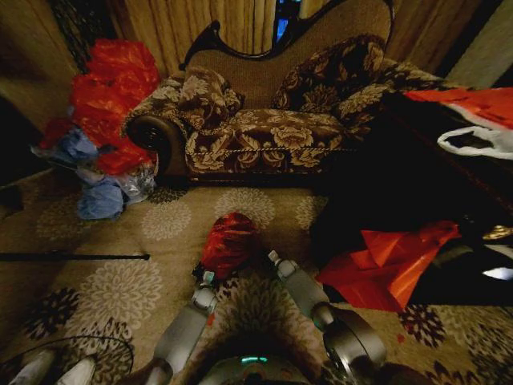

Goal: Place a garbage bag over the trash bin.

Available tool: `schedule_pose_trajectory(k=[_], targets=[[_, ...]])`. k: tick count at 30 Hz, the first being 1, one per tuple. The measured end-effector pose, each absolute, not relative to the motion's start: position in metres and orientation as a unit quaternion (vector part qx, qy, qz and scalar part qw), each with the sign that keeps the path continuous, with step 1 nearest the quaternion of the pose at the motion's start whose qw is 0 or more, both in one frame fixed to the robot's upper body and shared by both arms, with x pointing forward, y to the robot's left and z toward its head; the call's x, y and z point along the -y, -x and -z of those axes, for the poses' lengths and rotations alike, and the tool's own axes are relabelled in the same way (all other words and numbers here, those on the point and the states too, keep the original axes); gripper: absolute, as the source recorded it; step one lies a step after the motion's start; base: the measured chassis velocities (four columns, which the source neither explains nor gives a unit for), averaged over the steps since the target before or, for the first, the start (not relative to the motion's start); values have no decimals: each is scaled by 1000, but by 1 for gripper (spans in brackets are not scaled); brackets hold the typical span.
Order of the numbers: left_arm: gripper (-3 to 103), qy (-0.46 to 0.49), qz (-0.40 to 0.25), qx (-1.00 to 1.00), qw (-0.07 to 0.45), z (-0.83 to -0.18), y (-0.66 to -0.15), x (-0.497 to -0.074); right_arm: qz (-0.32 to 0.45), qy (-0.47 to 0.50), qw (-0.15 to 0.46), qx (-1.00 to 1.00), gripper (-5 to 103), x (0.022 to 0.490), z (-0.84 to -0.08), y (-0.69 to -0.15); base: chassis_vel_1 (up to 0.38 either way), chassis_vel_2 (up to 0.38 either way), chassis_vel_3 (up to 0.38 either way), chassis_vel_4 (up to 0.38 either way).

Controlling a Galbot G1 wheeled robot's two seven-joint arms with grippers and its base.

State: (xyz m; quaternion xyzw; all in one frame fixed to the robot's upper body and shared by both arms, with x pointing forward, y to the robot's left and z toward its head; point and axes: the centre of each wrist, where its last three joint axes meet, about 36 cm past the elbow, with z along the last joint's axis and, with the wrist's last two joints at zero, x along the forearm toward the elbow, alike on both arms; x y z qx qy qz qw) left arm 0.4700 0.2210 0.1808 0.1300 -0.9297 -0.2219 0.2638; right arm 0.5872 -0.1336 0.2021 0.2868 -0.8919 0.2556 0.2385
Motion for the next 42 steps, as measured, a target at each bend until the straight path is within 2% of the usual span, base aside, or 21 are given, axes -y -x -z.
schedule_pose_trajectory(k=[8, 9, 11, 13, 14, 15, 17, 20, 22, 23, 24, 25, 26, 29, 31, 32, 34, 35, 36, 40, 42], targets=[[0, -128, 200, 935, 263, -184, -472, -215, -247, -276, 236, 898, 0, 130, -206, -587, 0, 0, 0, 0], [6, -126, 180, 941, 257, -191, -472, -209, -240, -271, 233, 903, -1, 127, -212, -588, 0, 0, 0, 0], [16, -122, 139, 954, 235, -206, -472, -200, -234, -262, 222, 909, 10, 124, -222, -588, 0, 0, 0, 0], [16, -123, 125, 957, 230, -212, -470, -198, -236, -261, 217, 911, 10, 126, -225, -588, 0, 0, 0, 0], [28, -121, 90, 963, 224, -227, -467, -195, -242, -261, 209, 911, 21, 131, -228, -585, 0, 0, 0, 0], [28, -121, 90, 963, 224, -227, -467, -195, -242, -261, 209, 911, 21, 131, -228, -585, 0, 0, 0, 0], [38, -121, 45, 966, 225, -251, -456, -194, -246, -258, 199, 913, 32, 142, -231, -576, 0, 0, 0, 0], [43, -120, 32, 967, 224, -259, -443, -196, -243, -255, 193, 916, 37, 147, -231, -568, 0, 0, 0, 0], [55, -119, 18, 967, 224, -267, -422, -201, -238, -250, 186, 920, 47, 153, -233, -555, 0, 0, 0, 0], [60, -117, 13, 967, 224, -270, -414, -203, -235, -249, 183, 922, 47, 155, -233, -550, 0, 0, 0, 0], [60, -117, 13, 967, 224, -270, -414, -203, -235, -249, 183, 922, 47, 155, -233, -550, 0, 0, 0, 0], [66, -116, 7, 967, 226, -274, -401, -205, -233, -248, 178, 923, 58, 159, -231, -542, 0, 0, 0, 0], [66, -115, 5, 967, 226, -277, -391, -208, -232, -246, 172, 925, 58, 164, -230, -535, 0, 0, 0, 0], [82, -108, -19, 968, 224, -296, -372, -209, -227, -236, 153, 932, 75, 175, -227, -521, 0, 0, 0, 0], [82, -107, -29, 968, 224, -304, -368, -209, -223, -231, 150, 935, 75, 178, -227, -517, 0, 0, 0, 0], [92, -103, -44, 970, 217, -322, -362, -208, -211, -218, 144, 942, 80, 184, -229, -508, 0, 0, 0, 0], [92, -98, -51, 972, 208, -334, -360, -207, -202, -211, 141, 946, 85, 188, -231, -501, 0, 0, 0, 0], [99, -88, -60, 975, 193, -353, -358, -206, -188, -202, 140, 951, 91, 194, -236, -490, 0, 0, 0, 0], [100, -77, -67, 978, 181, -371, -356, -206, -172, -195, 141, 955, 95, 197, -240, -479, 0, 0, 0, 0], [100, -50, -86, 980, 174, -413, -360, -203, -141, -180, 146, 963, 100, 204, -248, -455, 0, 0, 0, 0], [100, -13, -106, 976, 189, -452, -376, -203, -122, -167, 142, 968, 100, 212, -257, -437, 0, 0, 0, 0]])
